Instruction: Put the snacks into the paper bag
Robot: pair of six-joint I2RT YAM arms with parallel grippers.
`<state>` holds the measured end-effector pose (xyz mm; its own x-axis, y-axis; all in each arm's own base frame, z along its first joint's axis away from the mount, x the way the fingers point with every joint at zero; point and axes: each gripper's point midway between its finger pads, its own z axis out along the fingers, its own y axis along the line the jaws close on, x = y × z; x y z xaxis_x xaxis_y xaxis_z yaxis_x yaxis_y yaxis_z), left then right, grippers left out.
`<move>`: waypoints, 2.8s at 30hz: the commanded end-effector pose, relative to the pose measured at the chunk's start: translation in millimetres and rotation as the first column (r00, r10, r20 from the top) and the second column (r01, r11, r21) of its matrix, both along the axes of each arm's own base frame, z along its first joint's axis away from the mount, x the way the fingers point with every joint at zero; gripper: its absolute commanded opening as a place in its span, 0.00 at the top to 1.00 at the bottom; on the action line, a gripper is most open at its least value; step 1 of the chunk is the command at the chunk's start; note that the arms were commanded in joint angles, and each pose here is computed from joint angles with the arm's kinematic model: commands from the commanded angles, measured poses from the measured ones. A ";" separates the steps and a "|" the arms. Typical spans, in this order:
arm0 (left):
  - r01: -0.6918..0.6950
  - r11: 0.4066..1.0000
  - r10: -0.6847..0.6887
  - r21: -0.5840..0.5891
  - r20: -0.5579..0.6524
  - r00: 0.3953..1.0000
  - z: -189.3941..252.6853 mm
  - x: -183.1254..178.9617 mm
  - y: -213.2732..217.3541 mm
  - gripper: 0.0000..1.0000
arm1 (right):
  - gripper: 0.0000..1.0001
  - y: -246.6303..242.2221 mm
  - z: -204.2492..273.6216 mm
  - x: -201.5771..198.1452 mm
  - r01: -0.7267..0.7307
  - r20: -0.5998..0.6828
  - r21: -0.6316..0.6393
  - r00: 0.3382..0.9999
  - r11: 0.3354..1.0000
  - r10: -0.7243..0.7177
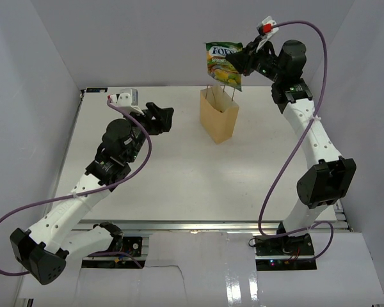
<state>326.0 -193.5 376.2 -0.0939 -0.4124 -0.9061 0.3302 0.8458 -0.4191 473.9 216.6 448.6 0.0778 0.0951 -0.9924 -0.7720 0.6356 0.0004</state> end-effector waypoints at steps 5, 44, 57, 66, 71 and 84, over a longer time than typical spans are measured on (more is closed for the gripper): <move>-0.042 0.999 0.041 -0.015 -0.014 0.999 -1.6 -6.6 14.9 0.20 | 0.92 5.4 -17.0 11.2 0.124 0.066 -0.081 0.991 0.989 -0.118; -0.025 0.999 0.023 -0.028 -0.062 0.998 -20.3 -5.6 10.3 0.20 | 0.92 55.8 -71.0 23.4 -0.053 0.182 -0.207 0.979 0.977 0.091; -0.025 0.999 0.023 -0.030 -0.072 0.997 -23.4 -5.4 9.9 0.20 | 0.81 58.0 -103.5 28.5 -0.082 0.168 -0.247 0.978 0.965 0.126; -0.008 1.000 0.006 -0.026 -0.072 0.997 -24.8 -0.6 3.5 0.20 | 0.42 43.7 -92.4 28.4 -0.027 0.174 -0.234 0.982 0.972 0.069; 0.000 1.000 -0.001 -0.026 -0.071 0.998 -23.7 1.0 0.8 0.19 | 0.43 42.8 -93.4 22.4 -0.039 0.160 -0.232 0.984 0.972 0.078; 0.020 1.000 -0.020 -0.014 -0.065 0.998 -29.6 -12.3 6.3 0.02 | 0.04 -46.1 -31.6 -16.6 0.098 -0.037 -0.096 0.994 0.991 -0.101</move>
<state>323.5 -190.2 339.1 -0.1761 -0.4179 -0.8913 0.2852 0.8449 -0.4525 474.8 217.1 386.3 0.0820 -0.0625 -0.9947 -0.7529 0.6500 -0.1029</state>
